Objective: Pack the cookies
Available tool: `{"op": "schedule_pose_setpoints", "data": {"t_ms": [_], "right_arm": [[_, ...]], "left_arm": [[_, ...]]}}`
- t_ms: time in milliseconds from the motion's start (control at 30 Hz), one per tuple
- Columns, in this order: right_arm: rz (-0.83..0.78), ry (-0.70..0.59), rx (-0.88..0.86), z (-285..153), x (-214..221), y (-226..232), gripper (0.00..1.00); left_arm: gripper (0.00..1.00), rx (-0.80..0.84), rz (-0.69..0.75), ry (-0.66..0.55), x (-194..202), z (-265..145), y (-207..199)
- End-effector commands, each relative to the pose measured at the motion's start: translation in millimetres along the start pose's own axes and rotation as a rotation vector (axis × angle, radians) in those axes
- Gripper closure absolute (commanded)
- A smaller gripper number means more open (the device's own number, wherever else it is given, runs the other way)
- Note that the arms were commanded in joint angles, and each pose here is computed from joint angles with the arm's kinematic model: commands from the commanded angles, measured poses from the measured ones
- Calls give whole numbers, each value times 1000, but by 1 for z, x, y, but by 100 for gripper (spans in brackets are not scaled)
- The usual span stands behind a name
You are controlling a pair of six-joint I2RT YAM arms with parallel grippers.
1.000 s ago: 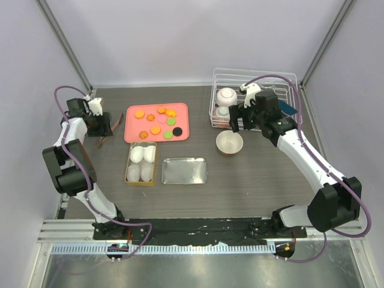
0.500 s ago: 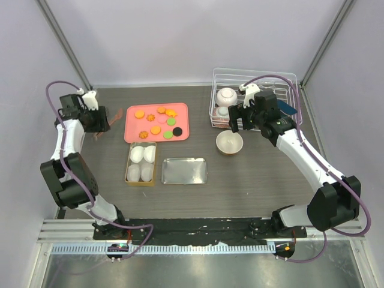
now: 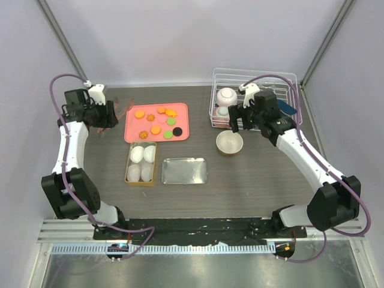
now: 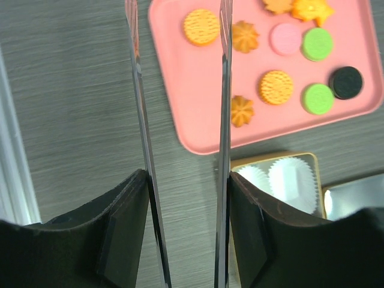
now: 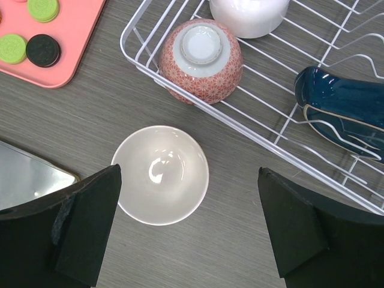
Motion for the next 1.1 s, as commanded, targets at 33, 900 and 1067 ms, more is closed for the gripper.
{"op": "schedule_pose_setpoints", "data": {"t_ms": [33,900,1067], "right_arm": [[-16,-45,-2,-1,-16,4,0],[-19,-20,-16,5,-11,5,0],[-21,-23,-18,4,-11,5,0]], "left_arm": [[43,52,95,-61,-28,-12,-29],[44,5,117,39,-13,65,-32],[44,6,116,68,-6,74,-32]]}}
Point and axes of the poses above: each gripper's point midway between its finger pads, its own z axis out along the fingers, its own y axis along the line the jaws close on, x = y × z, the point moved 5 cm from there along -z, back along the fingers, and after that the axes turned 15 degrees about z, right-handed, at the moved point
